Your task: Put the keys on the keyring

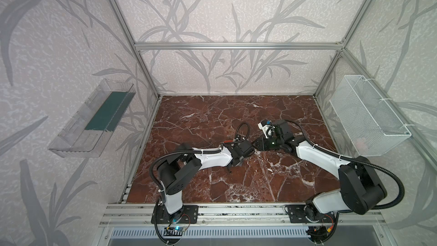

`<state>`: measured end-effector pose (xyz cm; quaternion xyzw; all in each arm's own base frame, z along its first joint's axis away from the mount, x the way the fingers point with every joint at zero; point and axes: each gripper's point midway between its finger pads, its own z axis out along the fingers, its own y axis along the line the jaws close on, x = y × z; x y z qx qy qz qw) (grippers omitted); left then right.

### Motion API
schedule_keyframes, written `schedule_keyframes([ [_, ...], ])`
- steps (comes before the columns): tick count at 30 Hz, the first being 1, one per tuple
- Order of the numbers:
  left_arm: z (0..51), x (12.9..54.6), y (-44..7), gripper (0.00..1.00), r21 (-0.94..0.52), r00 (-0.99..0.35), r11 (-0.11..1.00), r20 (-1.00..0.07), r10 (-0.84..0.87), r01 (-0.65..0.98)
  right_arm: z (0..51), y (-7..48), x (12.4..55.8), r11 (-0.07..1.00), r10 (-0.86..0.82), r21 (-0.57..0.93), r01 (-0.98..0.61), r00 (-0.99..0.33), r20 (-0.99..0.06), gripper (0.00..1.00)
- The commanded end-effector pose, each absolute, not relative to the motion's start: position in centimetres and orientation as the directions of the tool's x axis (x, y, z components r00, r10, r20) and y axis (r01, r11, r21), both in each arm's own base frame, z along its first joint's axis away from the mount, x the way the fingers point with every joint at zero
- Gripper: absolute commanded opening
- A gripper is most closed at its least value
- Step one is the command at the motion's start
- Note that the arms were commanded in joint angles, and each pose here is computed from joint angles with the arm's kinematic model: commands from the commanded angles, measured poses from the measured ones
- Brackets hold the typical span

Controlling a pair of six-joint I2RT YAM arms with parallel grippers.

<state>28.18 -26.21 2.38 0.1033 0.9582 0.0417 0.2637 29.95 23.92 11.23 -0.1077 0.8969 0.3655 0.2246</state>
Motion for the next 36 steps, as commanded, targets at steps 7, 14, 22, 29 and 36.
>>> schedule_keyframes([
  [7,2.4,28.8,-25.7,0.36,0.202,-0.834,0.967,-0.498,0.238,0.155,11.8,24.3,29.8,0.686,-0.024,0.627,-0.37,-0.872,-0.488,0.4],
  [14,2.8,28.9,-24.2,0.32,0.258,-0.831,0.96,-0.506,0.231,0.11,11.7,24.6,29.9,0.677,-0.025,0.638,-0.367,-0.878,-0.478,0.39],
  [22,2.9,29.1,-24.0,0.31,0.25,-0.831,0.963,-0.512,0.219,0.1,11.7,24.6,29.8,0.676,-0.025,0.64,-0.364,-0.88,-0.474,0.4],
  [29,2.5,29.2,-23.9,0.28,0.235,-0.836,0.967,-0.508,0.208,0.098,11.5,24.7,29.5,0.677,-0.028,0.64,-0.364,-0.882,-0.471,0.4],
  [36,2.0,29.4,-24.1,0.19,0.236,-0.835,0.965,-0.503,0.222,0.115,11.6,24.6,29.4,0.678,-0.029,0.639,-0.364,-0.881,-0.471,0.4],
])
